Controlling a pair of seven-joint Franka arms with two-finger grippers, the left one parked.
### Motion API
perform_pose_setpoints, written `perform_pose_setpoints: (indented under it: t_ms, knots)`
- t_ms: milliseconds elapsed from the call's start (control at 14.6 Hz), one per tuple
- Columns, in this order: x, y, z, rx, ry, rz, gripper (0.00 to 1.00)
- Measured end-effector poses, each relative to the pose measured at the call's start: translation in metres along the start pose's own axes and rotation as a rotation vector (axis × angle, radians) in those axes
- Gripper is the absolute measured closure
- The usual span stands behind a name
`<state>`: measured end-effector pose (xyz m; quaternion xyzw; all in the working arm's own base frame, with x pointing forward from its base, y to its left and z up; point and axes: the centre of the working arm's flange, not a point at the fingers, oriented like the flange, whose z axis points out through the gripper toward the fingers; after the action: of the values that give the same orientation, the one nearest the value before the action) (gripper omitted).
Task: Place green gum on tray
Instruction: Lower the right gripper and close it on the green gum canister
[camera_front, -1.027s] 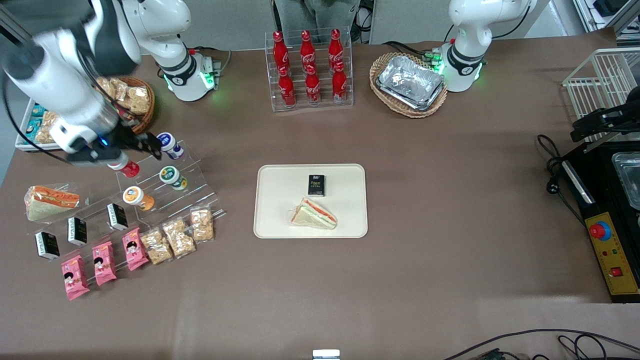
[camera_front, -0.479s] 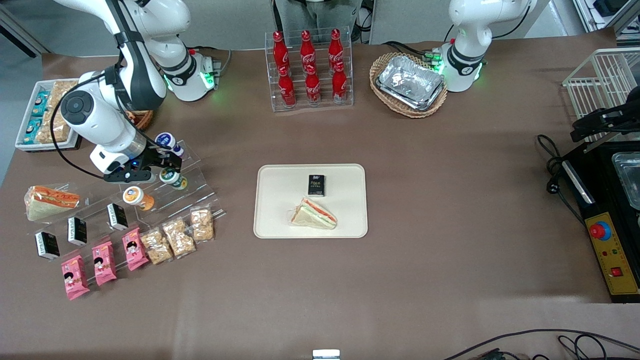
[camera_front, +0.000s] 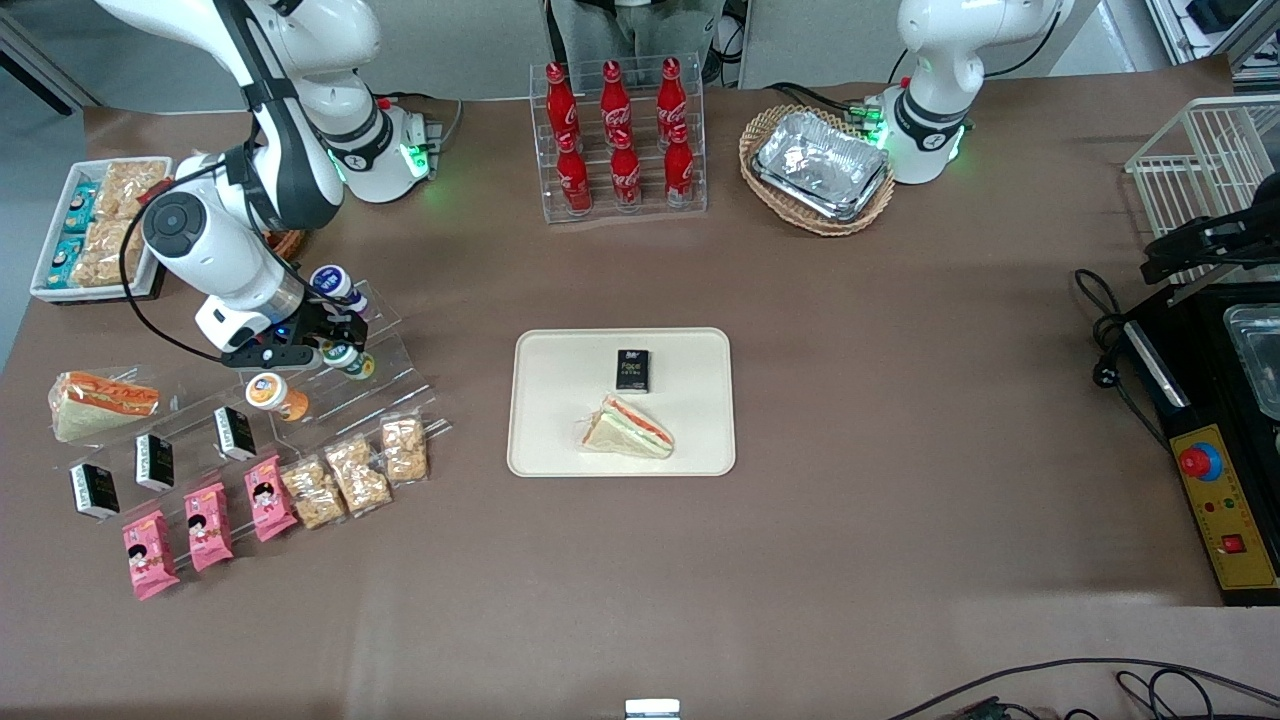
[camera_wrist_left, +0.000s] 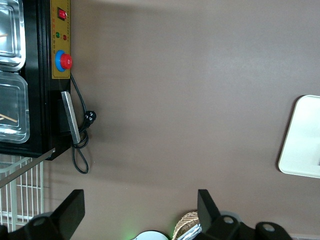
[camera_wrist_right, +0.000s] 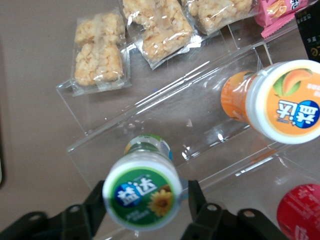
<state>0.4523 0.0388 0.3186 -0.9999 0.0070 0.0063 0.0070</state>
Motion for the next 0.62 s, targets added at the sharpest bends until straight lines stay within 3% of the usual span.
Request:
perform_pose_setpoints:
  t_ms: [137,411,616]
  knots:
    - [0.002,0.001,0.0,0.0,0.009,0.001,0.41]
    - [0.002,0.001,-0.001,0.001,0.012,0.001,0.41]
    - [0.01,-0.001,-0.029,0.005,0.056,-0.002,0.41]
